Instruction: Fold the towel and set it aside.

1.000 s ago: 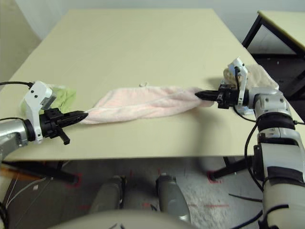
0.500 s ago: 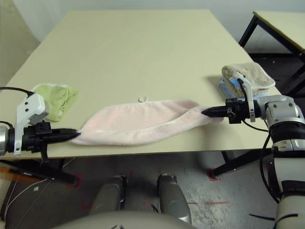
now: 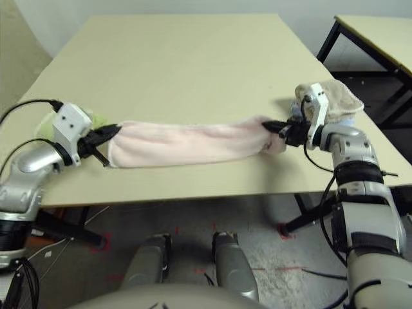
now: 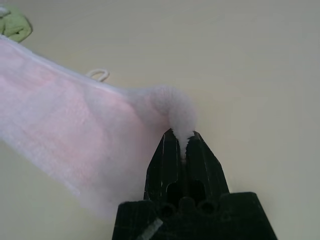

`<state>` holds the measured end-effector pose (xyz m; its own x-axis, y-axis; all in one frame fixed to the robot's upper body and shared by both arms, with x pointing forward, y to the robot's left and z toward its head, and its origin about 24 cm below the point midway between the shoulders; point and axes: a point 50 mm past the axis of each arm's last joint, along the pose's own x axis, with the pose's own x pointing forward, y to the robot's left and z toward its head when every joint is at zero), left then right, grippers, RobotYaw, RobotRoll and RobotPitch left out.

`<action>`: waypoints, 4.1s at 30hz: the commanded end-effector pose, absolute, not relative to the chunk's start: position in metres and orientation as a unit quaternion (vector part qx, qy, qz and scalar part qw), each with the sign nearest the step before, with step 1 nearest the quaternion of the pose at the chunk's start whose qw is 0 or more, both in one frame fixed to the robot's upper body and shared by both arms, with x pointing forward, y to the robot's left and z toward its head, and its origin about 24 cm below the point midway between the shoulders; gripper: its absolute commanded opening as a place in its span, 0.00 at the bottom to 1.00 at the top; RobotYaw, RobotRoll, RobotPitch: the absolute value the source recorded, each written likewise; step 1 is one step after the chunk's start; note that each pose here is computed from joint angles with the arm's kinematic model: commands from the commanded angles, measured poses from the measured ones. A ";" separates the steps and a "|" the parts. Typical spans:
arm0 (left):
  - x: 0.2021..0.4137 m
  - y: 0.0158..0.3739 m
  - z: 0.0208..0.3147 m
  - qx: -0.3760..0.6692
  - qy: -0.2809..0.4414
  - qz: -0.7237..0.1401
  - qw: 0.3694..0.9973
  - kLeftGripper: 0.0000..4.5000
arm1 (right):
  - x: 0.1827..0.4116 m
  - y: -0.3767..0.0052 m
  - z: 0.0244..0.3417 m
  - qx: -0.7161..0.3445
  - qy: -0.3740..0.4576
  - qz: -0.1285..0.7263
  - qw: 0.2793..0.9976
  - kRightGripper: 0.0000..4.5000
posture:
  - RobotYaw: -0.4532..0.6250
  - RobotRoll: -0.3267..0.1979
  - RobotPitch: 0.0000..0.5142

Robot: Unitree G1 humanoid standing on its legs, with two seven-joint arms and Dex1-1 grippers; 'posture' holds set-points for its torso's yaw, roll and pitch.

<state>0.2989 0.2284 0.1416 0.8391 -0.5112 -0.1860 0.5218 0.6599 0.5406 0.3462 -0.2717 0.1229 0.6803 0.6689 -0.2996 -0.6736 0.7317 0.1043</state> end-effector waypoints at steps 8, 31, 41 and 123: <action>0.323 0.234 0.139 0.311 0.005 -0.286 0.906 0.01 | 0.337 -0.289 0.123 -0.021 0.163 0.340 0.926 0.00 | 0.52 0.62 0.21; 0.318 0.229 0.127 0.257 0.081 -0.353 0.896 0.00 | 0.343 -0.289 0.123 -0.084 0.207 0.321 0.920 0.98 | 0.50 0.62 0.22; 0.289 0.226 0.143 0.209 0.099 -0.411 0.882 0.73 | 0.329 -0.321 0.177 -0.003 0.233 0.331 0.914 1.00 | 0.50 0.62 0.24; 0.268 0.220 0.149 0.187 0.110 -0.432 0.875 1.00 | 0.328 -0.249 0.241 0.007 0.218 0.545 0.809 0.00 | 0.56 0.62 0.15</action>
<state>0.2691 0.2198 0.1493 0.6022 -0.7201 -0.3447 0.7978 0.5586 0.2269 0.3297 -0.2431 0.2419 0.3286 0.8818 -0.3383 -0.8809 0.4153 0.2269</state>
